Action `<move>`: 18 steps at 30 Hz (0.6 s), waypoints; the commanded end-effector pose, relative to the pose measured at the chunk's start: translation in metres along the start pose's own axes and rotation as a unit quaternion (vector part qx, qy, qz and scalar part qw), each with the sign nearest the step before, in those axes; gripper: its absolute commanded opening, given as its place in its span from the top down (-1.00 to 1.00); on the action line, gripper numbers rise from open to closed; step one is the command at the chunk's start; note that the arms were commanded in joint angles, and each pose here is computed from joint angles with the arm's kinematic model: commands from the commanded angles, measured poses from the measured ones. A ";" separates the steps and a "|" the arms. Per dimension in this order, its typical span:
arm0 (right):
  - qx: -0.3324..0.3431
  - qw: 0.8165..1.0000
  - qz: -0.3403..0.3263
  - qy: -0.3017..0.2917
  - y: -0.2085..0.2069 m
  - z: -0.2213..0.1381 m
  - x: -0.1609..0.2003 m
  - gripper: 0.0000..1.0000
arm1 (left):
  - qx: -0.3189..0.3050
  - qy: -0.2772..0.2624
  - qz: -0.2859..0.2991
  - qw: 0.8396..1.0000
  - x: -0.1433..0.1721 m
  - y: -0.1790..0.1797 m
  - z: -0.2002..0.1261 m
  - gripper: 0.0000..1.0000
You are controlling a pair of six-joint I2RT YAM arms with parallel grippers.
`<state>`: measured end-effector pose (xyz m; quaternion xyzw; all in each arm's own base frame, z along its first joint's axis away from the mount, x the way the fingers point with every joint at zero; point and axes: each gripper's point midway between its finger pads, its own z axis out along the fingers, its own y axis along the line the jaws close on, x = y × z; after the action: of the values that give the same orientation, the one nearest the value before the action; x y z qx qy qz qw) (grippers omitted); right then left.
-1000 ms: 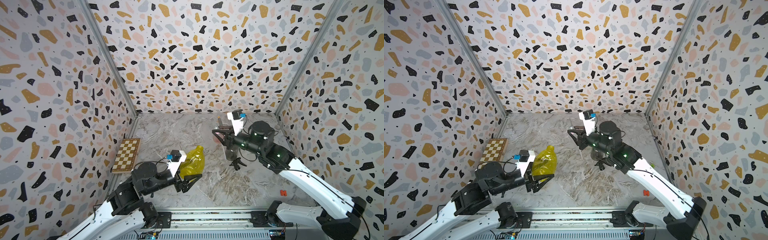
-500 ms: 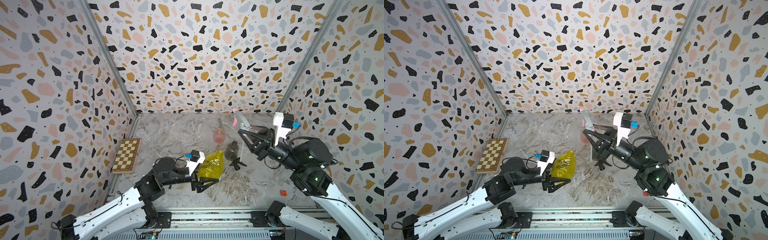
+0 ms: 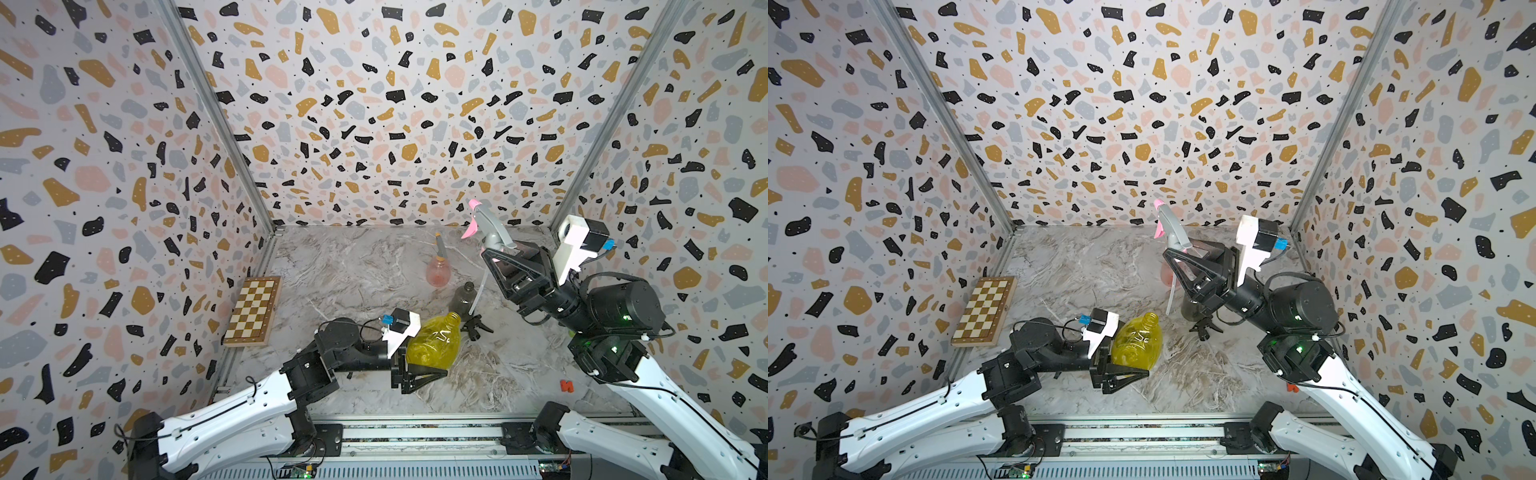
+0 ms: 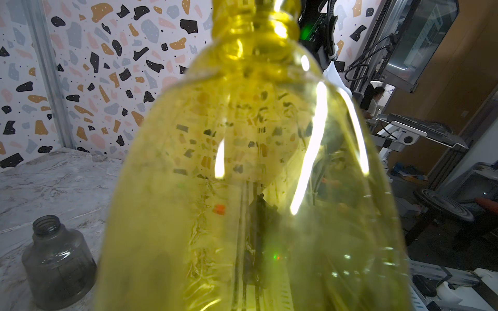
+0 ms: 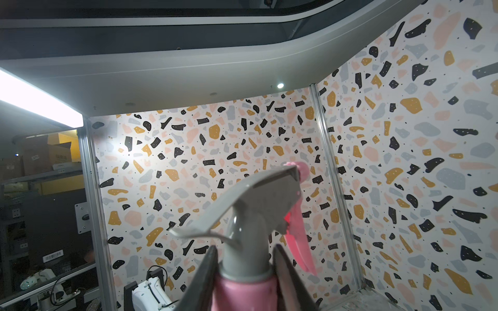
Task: Attach spray nozzles to spray bottles
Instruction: Insert the spray nozzle into the spray bottle.
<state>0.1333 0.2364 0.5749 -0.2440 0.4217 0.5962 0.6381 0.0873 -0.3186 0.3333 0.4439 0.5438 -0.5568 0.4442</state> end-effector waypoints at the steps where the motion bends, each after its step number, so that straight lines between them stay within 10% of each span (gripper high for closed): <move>1: -0.037 0.999 0.005 -0.026 0.018 0.003 -0.015 0.57 | 0.022 -0.032 0.035 0.999 -0.018 -0.012 -0.001 1.00; 18: -0.063 0.998 0.023 -0.006 0.034 0.016 0.006 0.59 | 0.014 -0.044 0.049 0.998 -0.026 -0.017 -0.008 1.00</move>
<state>0.1145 0.2708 0.5657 -0.2738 0.4165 0.6336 0.5917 0.0799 -0.3152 0.3410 0.4549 0.5239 -0.5566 0.4569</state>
